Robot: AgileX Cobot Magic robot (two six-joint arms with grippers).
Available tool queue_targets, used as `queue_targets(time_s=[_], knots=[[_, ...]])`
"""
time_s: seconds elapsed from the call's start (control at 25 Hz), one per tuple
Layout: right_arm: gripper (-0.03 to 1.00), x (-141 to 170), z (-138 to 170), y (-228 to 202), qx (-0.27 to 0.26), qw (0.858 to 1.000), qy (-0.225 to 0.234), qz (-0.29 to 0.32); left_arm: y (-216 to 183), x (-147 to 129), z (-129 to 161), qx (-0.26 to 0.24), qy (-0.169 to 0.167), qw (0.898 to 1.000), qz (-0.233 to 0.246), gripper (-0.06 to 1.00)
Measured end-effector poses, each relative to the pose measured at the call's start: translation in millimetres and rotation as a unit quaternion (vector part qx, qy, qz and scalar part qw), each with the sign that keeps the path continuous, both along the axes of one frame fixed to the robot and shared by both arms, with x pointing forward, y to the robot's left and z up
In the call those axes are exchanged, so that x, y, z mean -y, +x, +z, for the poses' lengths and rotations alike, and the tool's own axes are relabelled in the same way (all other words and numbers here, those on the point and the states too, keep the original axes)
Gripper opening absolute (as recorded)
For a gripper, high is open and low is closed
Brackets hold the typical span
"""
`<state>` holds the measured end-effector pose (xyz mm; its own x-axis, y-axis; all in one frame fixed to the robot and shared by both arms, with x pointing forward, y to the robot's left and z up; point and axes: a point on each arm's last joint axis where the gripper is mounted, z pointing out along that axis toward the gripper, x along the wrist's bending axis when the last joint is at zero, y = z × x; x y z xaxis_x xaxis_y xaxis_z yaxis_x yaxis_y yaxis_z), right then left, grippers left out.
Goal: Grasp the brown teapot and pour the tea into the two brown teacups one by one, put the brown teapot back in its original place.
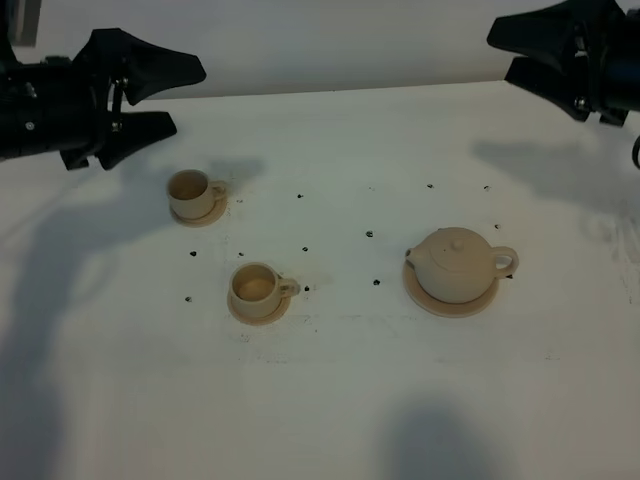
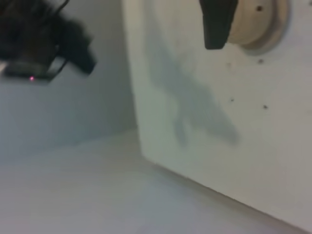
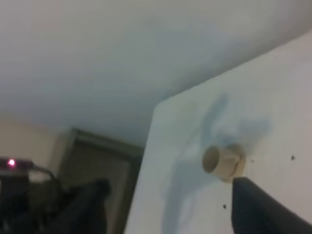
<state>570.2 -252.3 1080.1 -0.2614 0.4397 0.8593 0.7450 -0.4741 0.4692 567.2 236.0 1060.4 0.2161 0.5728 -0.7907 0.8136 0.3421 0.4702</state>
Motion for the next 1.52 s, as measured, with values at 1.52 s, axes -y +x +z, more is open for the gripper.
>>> queue_targets(time_s=[1.52], knots=[[0.54,13,33,-30,0.043,0.942,-0.321,0.086,-226,-45,60,0.150,0.395,0.905,0.057,0.44]])
